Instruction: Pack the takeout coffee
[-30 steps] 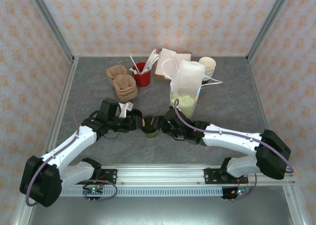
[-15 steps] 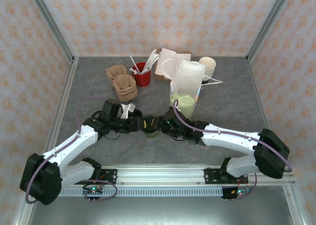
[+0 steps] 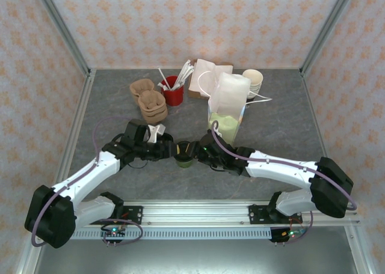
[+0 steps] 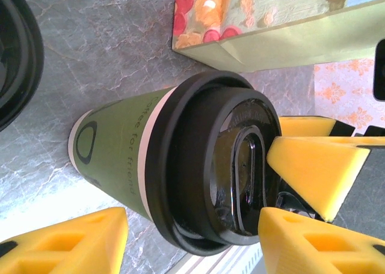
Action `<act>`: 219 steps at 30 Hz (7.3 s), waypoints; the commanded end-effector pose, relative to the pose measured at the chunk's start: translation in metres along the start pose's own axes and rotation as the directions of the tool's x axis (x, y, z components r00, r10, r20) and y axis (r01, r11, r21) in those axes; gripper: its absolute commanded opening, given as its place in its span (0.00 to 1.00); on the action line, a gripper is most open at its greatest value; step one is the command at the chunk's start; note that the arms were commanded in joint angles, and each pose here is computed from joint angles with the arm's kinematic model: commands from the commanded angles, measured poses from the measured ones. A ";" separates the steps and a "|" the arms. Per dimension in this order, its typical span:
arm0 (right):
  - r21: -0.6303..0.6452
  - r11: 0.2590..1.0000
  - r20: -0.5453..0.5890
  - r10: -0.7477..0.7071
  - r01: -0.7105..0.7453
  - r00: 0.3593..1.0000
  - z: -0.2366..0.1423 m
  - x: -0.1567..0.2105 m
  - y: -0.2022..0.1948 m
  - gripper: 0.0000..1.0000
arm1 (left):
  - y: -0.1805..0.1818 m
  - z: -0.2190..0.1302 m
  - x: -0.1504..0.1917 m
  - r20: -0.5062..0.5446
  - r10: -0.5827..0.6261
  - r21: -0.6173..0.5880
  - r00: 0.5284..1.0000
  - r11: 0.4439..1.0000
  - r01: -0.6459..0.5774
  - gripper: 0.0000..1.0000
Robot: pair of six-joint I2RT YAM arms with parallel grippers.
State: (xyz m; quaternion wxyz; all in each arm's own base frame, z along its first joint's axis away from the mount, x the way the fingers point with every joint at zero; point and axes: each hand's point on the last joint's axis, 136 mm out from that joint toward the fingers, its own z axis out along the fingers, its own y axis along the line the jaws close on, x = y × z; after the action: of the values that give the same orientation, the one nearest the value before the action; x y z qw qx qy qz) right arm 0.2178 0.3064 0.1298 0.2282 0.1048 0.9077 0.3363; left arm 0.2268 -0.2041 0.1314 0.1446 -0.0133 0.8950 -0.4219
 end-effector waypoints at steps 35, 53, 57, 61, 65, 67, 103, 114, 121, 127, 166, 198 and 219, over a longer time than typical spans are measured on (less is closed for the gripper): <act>0.104 0.994 -0.006 0.033 -0.033 0.999 0.016 0.027 -0.053 0.45 | 0.026 0.012 0.012 -0.014 0.000 -0.052 1.000 0.999 -0.001 0.52; 0.147 0.987 0.013 0.060 -0.061 0.998 0.018 0.034 -0.076 0.46 | 0.032 0.014 0.016 -0.020 -0.012 -0.067 1.000 0.998 0.011 0.51; 0.131 0.990 0.009 0.052 -0.052 0.999 0.016 0.031 -0.067 0.47 | 0.027 0.010 0.015 -0.006 -0.007 -0.057 1.000 0.998 0.007 0.51; 0.120 0.992 0.007 0.022 -0.023 1.000 0.011 0.026 -0.053 0.49 | 0.015 0.003 0.008 0.015 0.012 -0.032 1.000 0.999 -0.012 0.53; 0.085 0.996 0.003 0.000 0.000 1.000 0.006 0.021 -0.034 0.50 | 0.001 -0.001 0.003 0.026 0.036 0.013 0.999 0.999 -0.037 0.53; 0.062 0.998 0.002 -0.001 0.001 1.000 0.004 0.020 -0.027 0.51 | -0.004 -0.002 -0.001 0.041 0.038 0.023 0.998 0.999 -0.039 0.53; -0.050 0.995 0.036 -0.082 0.084 0.996 -0.036 -0.009 0.039 0.64 | -0.046 -0.039 -0.034 0.112 0.129 -0.006 0.985 0.992 -0.129 0.58; -0.213 0.961 0.058 -0.169 0.178 0.984 -0.095 -0.020 0.082 0.64 | -0.070 -0.098 -0.079 0.297 0.215 -0.164 0.930 0.971 -0.172 0.59; -0.253 0.940 0.081 -0.215 0.228 0.973 -0.127 -0.027 0.096 0.63 | -0.068 -0.131 -0.115 0.437 0.239 -0.317 0.867 0.943 -0.101 0.61; -0.254 0.934 0.126 -0.224 0.250 0.966 -0.153 -0.038 0.097 0.61 | -0.048 -0.153 -0.144 0.540 0.243 -0.442 0.805 0.897 0.025 0.67; -0.161 0.966 0.269 -0.156 0.203 0.951 -0.215 -0.071 0.050 0.60 | 0.104 -0.084 -0.229 0.582 -0.248 -0.298 0.775 0.821 0.487 0.39; -0.164 0.967 0.302 -0.140 0.197 0.943 -0.223 -0.075 0.044 0.59 | 0.094 -0.080 -0.244 0.605 -0.300 -0.203 0.737 0.837 0.508 0.11; -0.255 0.932 0.341 -0.164 0.259 0.926 -0.234 -0.075 0.060 0.57 | -0.009 -0.170 -0.245 0.681 -0.148 -0.162 0.717 0.925 0.344 0.03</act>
State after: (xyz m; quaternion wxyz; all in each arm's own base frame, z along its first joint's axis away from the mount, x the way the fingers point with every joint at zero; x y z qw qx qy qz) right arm 0.1713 0.1920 0.3423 0.3997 0.0354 0.8204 0.4074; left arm 0.4338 -0.0519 0.2715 0.3658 -0.3193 0.8269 -0.2837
